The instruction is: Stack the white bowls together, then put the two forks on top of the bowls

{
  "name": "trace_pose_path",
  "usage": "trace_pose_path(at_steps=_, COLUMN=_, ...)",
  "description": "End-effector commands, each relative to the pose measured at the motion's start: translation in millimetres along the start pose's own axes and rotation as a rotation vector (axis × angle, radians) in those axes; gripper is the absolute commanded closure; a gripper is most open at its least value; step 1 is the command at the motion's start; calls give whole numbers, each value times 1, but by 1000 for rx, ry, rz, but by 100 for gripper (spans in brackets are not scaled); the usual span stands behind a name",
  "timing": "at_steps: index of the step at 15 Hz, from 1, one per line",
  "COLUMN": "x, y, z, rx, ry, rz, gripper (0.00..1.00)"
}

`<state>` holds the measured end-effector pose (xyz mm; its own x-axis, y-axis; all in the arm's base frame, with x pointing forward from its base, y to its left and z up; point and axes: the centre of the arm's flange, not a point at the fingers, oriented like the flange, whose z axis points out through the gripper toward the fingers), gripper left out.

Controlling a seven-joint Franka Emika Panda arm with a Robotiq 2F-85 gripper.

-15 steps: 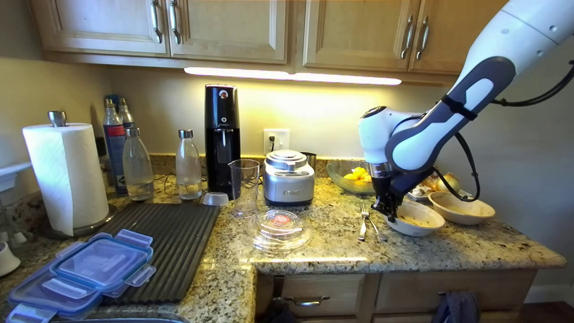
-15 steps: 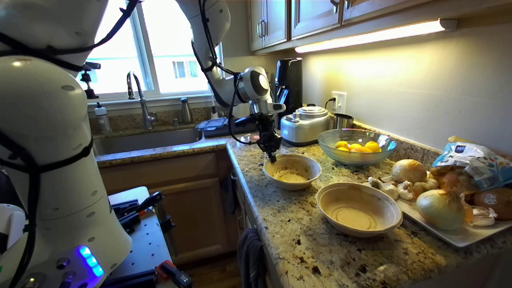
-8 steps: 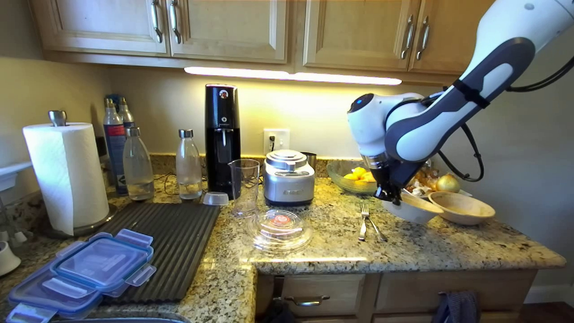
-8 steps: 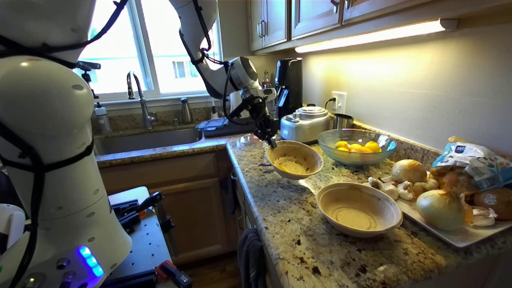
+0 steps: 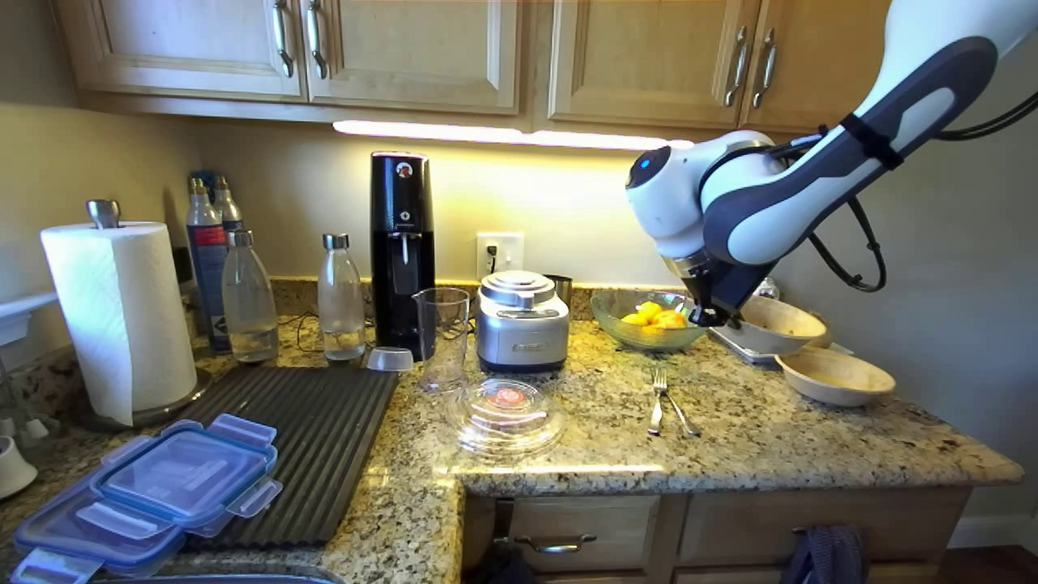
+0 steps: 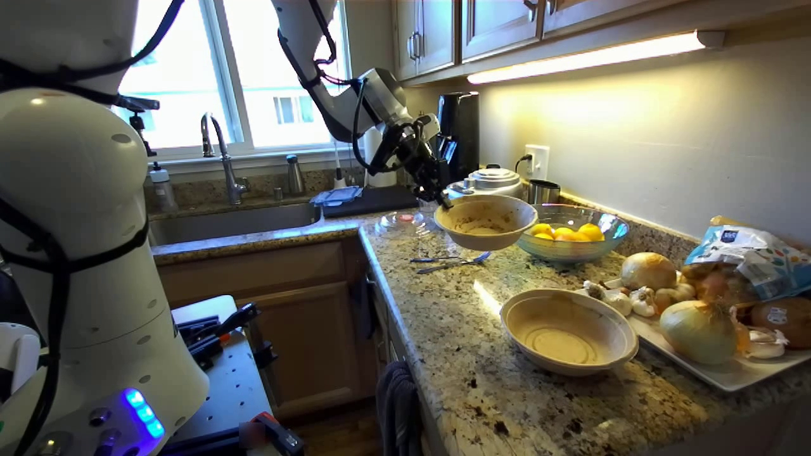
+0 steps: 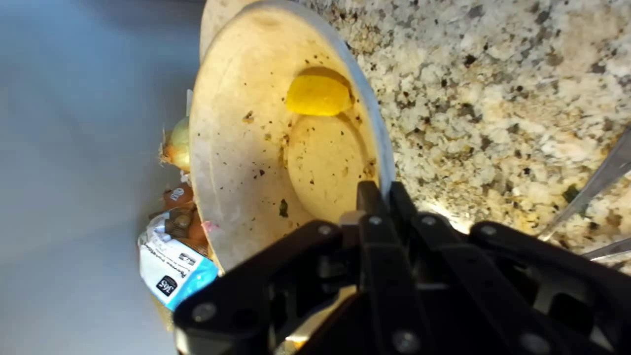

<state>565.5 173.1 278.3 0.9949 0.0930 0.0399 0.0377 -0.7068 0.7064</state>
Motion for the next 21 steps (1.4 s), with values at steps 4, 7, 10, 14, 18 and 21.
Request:
trace_pose_path(at_steps=4, x=-3, y=54, z=37, rx=-11, ry=-49, rz=193, gripper=93)
trace_pose_path(at_steps=7, x=1, y=74, z=65, rx=-17, ry=-87, rz=254, gripper=93)
trace_pose_path(at_steps=10, x=2, y=86, z=95, rx=-31, ry=-123, rz=307, gripper=93)
trace_pose_path(at_steps=14, x=4, y=90, z=132, rx=-34, ry=-151, rz=379, gripper=92)
trace_pose_path(at_steps=18, x=7, y=93, z=172, rx=-52, ry=-173, rz=422, gripper=94)
trace_pose_path(at_steps=21, x=8, y=97, z=196, rx=-67, ry=-184, rz=427, gripper=93)
